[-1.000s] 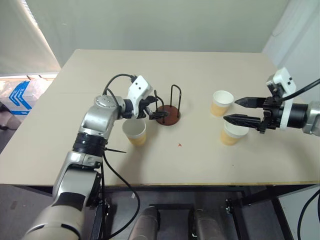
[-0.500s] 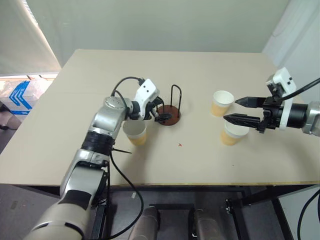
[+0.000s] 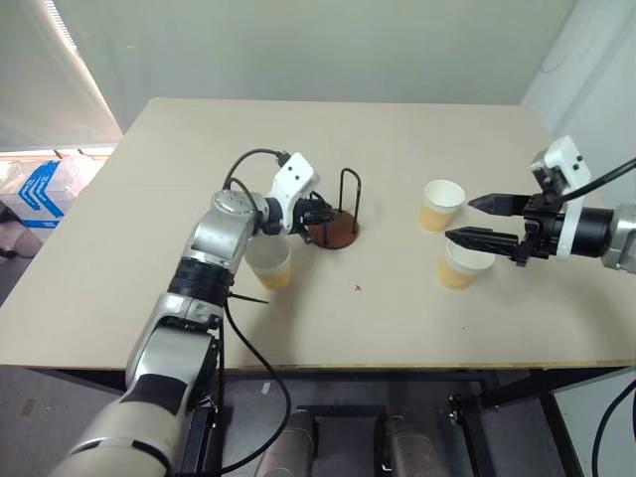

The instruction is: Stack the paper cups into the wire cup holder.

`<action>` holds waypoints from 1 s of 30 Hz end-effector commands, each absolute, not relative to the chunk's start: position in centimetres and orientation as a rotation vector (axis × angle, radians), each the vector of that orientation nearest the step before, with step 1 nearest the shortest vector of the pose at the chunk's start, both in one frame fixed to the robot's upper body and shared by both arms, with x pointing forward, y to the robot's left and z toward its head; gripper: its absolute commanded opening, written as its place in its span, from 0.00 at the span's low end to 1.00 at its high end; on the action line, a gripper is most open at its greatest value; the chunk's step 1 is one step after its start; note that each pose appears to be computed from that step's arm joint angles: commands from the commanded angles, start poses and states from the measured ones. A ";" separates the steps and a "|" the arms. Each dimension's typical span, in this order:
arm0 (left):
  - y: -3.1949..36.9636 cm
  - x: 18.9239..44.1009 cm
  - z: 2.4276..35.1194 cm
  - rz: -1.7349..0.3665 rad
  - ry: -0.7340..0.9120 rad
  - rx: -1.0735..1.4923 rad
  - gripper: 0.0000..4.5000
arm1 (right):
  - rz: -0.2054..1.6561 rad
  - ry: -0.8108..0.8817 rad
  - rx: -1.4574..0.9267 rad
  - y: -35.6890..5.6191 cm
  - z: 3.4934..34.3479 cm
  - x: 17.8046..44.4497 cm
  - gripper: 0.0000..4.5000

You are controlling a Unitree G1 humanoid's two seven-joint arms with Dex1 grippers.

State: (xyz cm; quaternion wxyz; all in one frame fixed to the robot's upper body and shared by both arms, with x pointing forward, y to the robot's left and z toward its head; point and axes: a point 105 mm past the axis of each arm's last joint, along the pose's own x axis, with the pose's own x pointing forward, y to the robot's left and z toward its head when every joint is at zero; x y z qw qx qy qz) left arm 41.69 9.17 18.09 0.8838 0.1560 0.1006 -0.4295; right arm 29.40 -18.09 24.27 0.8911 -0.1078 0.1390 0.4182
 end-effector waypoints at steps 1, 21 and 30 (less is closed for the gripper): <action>9.0 42.2 21.0 -0.879 0.106 0.326 0.00 | 0.864 0.233 -0.251 -18.2 25.8 29.0 1.00; 5.2 35.0 22.0 -1.427 0.147 0.431 0.00 | 0.999 0.219 -0.419 -17.2 31.9 23.3 1.00; 2.9 33.5 19.9 -1.504 0.178 0.427 0.00 | 0.973 0.299 -0.487 -18.2 31.6 22.8 1.00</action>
